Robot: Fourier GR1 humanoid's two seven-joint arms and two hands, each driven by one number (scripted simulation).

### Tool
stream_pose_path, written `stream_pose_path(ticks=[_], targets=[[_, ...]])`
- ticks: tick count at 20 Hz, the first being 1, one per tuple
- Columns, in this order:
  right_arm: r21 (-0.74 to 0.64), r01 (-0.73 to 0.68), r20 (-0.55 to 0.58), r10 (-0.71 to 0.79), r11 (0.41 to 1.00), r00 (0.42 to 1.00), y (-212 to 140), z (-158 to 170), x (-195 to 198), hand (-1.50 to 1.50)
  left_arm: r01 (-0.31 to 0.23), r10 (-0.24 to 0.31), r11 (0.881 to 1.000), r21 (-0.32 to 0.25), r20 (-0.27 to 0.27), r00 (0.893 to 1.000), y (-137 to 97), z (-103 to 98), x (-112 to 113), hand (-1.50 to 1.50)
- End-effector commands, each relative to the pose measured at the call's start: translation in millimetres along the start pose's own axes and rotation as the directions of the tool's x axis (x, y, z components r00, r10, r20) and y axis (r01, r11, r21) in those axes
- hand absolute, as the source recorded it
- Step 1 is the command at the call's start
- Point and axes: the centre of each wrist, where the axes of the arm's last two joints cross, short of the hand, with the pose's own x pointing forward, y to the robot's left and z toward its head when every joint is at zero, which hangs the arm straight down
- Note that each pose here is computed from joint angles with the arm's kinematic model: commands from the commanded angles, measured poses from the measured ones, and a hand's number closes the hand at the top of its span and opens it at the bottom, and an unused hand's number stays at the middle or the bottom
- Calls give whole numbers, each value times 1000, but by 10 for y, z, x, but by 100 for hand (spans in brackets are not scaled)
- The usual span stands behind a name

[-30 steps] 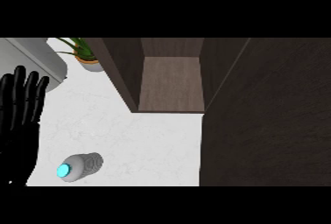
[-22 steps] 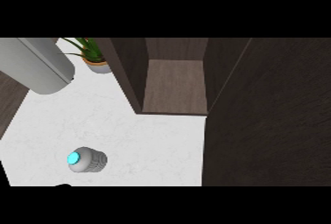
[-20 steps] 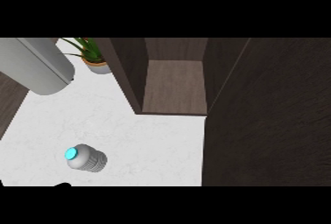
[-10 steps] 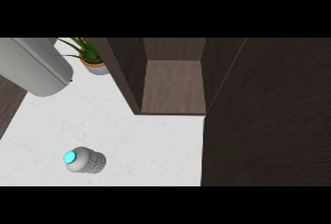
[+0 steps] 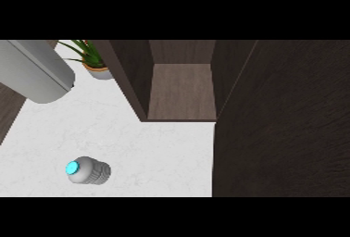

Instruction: Pick up the bottled water, place it into the cabinet and close the cabinet

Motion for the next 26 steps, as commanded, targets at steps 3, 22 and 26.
stream_pose_path(ticks=[3, 22, 26], targets=[[18, 8, 46, -9, 1000, 999, 52, 238, 419, -150, 14, -13, 1000, 16, -13, 1000, -11, 163, 58, -150], [22, 13, 47, -14, 1000, 999, 107, 517, 475, -150, 52, -33, 989, 139, -133, 991, 496, -123, -902, -150], [32, 15, 68, -17, 999, 998, 136, 522, 497, -150, 59, -38, 991, 121, -173, 984, 554, -84, -1168, -150]])
